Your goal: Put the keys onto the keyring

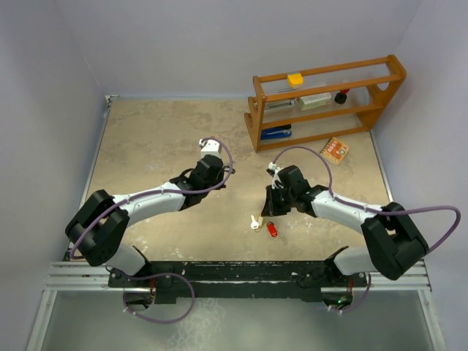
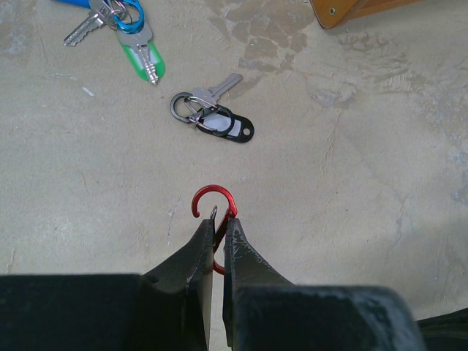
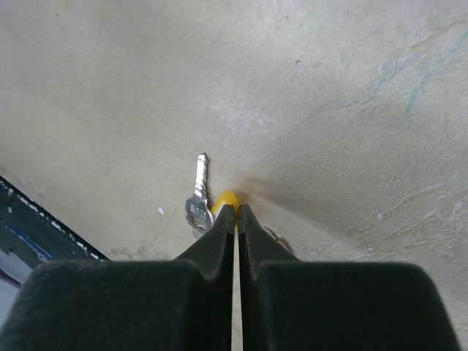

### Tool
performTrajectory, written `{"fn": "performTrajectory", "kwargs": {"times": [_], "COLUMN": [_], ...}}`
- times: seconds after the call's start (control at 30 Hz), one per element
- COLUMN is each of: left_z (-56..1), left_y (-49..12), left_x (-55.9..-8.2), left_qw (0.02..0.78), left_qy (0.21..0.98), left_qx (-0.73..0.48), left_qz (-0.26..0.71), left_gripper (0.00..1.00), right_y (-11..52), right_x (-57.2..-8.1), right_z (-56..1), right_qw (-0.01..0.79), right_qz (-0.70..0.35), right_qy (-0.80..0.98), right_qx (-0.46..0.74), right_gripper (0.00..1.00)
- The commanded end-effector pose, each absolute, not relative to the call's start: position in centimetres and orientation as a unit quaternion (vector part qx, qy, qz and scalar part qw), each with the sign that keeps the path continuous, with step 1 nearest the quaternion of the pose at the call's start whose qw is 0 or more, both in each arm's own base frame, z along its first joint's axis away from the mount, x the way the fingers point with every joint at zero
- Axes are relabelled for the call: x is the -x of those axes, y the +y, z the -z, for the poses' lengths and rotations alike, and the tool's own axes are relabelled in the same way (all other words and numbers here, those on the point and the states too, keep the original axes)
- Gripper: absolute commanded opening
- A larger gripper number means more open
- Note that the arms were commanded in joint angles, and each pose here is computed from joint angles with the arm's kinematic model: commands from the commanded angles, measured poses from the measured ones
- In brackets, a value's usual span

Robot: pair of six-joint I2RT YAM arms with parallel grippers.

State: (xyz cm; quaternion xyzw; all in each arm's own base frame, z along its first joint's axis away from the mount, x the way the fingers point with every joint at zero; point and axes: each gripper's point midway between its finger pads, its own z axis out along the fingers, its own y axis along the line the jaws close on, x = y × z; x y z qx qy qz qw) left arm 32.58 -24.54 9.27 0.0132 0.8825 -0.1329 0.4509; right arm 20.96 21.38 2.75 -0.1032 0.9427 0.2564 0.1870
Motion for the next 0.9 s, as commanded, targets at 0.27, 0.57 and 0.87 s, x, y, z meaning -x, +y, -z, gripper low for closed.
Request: {"fn": "performTrajectory", "kwargs": {"times": [0.27,0.57,0.87], "left_z": [-11.5,-12.8,-12.6], "left_y": [-25.1,-26.1,-28.4], "left_x": [-33.9,-34.1,-33.8], "left_qw": [0.482,0.493,0.478], "left_qy": [0.863,0.850,0.846], "left_qx": [-0.004,-0.001,-0.021], "left_qz": [0.152,0.185,0.233], "left_gripper": [0.00,0.00,0.00], "right_y": [22.8,23.7,24.0], "right_x": [-25.4,-27.4,-28.9], "right_z": [-9.8,-14.0,-16.5], "right_qw": [0.334,0.405,0.451], "right_qz": [-0.289,-0.309,-0.318], "right_qy": [0.890,0.852,0.826], "right_qx": [0.115,0.122,0.114], "right_gripper": [0.00,0.00,0.00]}}
